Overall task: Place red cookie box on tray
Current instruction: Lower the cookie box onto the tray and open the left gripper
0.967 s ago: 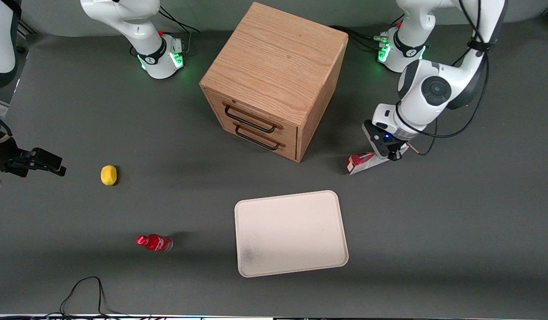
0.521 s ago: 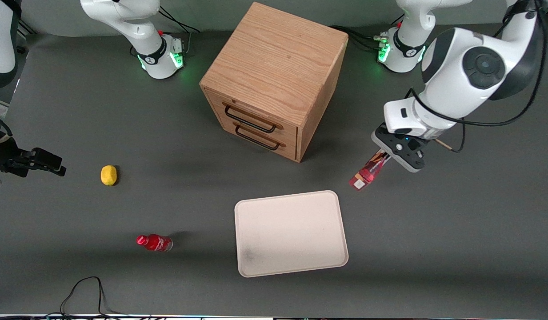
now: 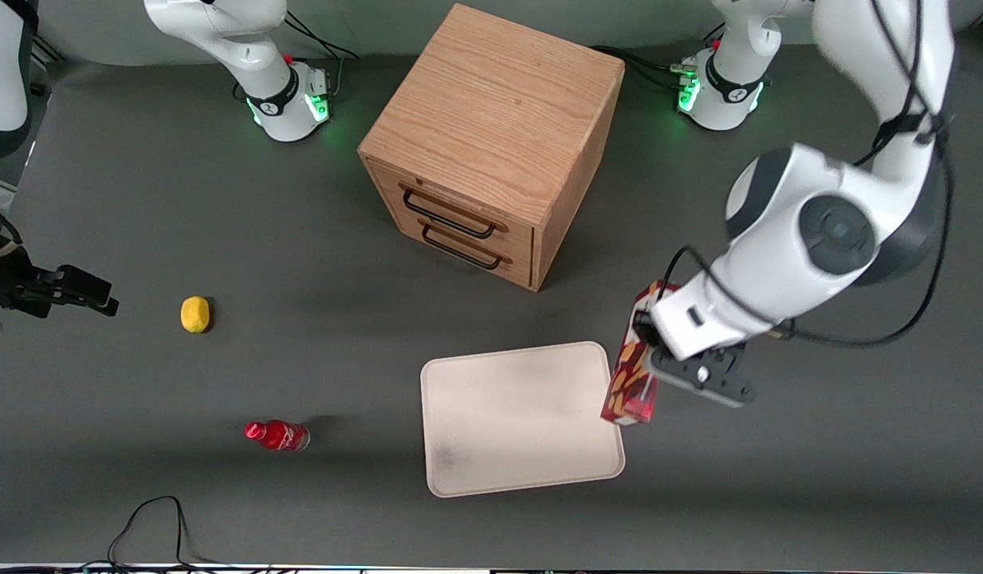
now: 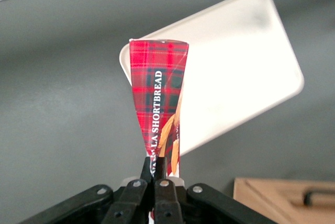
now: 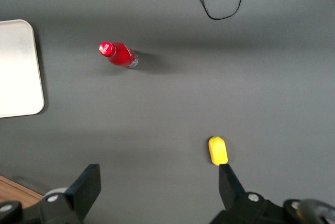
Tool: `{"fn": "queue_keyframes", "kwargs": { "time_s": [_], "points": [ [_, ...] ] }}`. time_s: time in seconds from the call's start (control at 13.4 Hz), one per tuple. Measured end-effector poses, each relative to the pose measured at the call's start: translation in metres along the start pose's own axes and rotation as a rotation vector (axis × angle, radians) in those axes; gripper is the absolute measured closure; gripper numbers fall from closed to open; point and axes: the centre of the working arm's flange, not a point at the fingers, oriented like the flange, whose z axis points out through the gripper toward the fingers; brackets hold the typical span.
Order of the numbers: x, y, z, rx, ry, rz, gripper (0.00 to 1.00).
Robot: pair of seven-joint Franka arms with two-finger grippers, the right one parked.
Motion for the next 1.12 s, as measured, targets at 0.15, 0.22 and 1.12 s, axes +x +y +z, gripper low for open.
{"fn": "queue_keyframes", "kwargs": {
  "time_s": [0.15,0.22,1.12],
  "points": [
    [0.018,-0.004,0.052,0.029,-0.006,-0.049,0.98],
    [0.024,-0.009,0.078,0.041,-0.003,-0.063,0.98],
    [0.016,-0.004,0.169,0.095,-0.126,-0.219,0.98]
  ]
}}
